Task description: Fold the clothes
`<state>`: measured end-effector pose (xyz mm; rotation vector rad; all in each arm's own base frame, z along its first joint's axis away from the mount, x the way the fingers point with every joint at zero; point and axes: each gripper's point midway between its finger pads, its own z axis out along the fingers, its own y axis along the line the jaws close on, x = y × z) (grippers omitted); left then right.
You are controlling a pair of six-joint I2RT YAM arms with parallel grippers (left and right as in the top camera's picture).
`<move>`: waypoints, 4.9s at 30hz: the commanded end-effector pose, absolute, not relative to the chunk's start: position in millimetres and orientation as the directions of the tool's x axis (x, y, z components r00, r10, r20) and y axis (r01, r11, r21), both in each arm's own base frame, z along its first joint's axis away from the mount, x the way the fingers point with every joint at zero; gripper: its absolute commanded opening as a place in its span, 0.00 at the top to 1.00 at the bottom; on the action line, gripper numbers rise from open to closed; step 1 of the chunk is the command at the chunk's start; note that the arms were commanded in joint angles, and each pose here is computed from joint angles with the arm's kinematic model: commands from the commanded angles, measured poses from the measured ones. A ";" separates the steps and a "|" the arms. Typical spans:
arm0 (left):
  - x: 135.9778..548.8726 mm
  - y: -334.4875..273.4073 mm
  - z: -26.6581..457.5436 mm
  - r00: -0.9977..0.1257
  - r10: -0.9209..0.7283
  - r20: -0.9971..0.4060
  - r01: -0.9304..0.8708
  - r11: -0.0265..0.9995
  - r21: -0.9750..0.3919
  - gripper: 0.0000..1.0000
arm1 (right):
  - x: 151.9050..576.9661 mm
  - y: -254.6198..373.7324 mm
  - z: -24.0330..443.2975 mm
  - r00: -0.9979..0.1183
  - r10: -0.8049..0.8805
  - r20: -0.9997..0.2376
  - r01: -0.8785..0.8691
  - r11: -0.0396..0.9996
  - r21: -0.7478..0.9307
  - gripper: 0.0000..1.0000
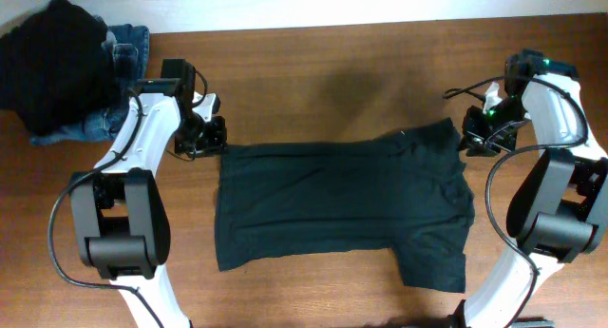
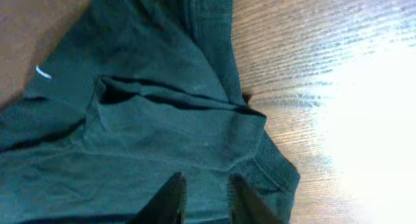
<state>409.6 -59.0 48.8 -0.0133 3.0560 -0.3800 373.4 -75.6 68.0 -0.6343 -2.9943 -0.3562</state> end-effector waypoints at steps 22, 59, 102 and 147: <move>406.3 -89.2 66.1 -0.977 0.171 -0.127 0.197 0.951 -0.238 0.54 | 442.2 21.1 77.8 -0.963 0.233 -0.133 0.185 0.937 0.297 0.01; 405.6 -89.1 34.8 -0.983 0.170 -0.065 0.181 0.954 -0.240 0.54 | 462.2 41.7 38.0 -0.958 0.254 -0.135 0.212 0.940 0.266 0.01; 411.8 -78.7 21.3 -0.983 0.171 -0.062 0.179 0.968 -0.175 0.55 | 464.5 41.2 38.3 -0.956 0.254 -0.145 0.210 0.941 0.265 0.01; 401.8 -84.3 22.2 -0.985 0.171 -0.027 0.173 0.961 -0.217 0.96 | 463.6 41.2 38.1 -0.957 0.254 -0.141 0.211 0.941 0.264 0.01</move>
